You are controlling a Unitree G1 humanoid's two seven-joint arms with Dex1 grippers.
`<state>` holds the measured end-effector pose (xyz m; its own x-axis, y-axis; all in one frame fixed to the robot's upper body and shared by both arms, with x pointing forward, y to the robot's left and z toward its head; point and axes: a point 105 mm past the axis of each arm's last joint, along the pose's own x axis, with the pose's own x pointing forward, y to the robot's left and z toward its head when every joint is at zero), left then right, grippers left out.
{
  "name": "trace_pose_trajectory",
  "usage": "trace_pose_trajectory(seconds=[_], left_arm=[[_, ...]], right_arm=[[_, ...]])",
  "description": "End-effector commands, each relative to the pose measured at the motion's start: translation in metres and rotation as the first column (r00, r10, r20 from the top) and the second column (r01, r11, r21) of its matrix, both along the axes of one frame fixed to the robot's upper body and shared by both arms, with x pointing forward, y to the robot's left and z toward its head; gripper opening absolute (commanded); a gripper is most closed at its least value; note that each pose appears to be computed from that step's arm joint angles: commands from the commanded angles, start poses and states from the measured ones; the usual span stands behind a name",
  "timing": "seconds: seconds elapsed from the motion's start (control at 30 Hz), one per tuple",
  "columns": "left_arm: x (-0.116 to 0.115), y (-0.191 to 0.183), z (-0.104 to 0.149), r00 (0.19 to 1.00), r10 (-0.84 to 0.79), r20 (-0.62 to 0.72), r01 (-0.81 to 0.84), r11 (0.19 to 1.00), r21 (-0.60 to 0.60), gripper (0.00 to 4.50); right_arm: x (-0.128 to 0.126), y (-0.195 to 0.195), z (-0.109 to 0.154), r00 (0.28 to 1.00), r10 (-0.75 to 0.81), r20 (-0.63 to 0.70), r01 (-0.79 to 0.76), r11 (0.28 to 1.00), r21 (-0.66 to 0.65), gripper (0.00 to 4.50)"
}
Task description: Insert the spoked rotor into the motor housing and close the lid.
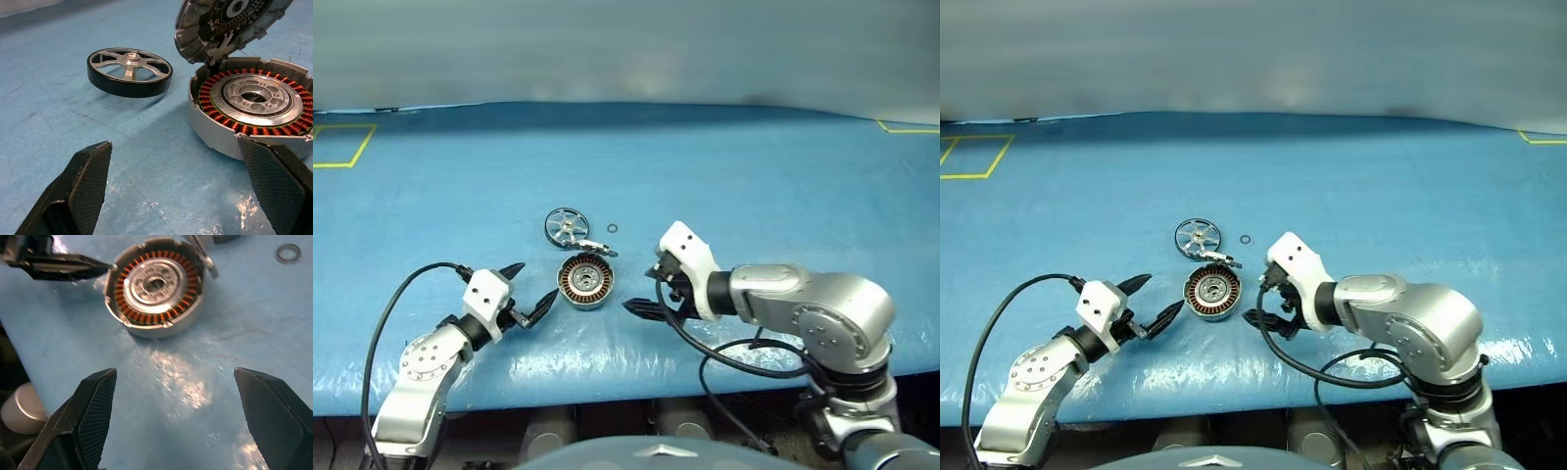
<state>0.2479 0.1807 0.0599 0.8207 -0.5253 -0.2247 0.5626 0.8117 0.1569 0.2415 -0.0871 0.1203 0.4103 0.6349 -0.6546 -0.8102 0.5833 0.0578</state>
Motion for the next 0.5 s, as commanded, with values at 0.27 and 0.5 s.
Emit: trace_pose_trajectory(seconds=[0.27, 0.5], left_arm=[[0.005, -0.001, 0.010, 0.999, -0.016, 0.040, 0.015, 1.000, 0.016, 4.50], [0.004, -0.005, 0.016, 0.997, -0.036, 0.061, 0.037, 0.999, -0.013, 4.50]], right_arm=[[0.094, -0.004, 0.017, 0.859, -0.251, 0.446, 0.201, 0.967, 0.157, 4.05], [0.125, 0.022, -0.021, 0.868, -0.292, 0.402, 0.206, 0.948, 0.243, 4.05]])
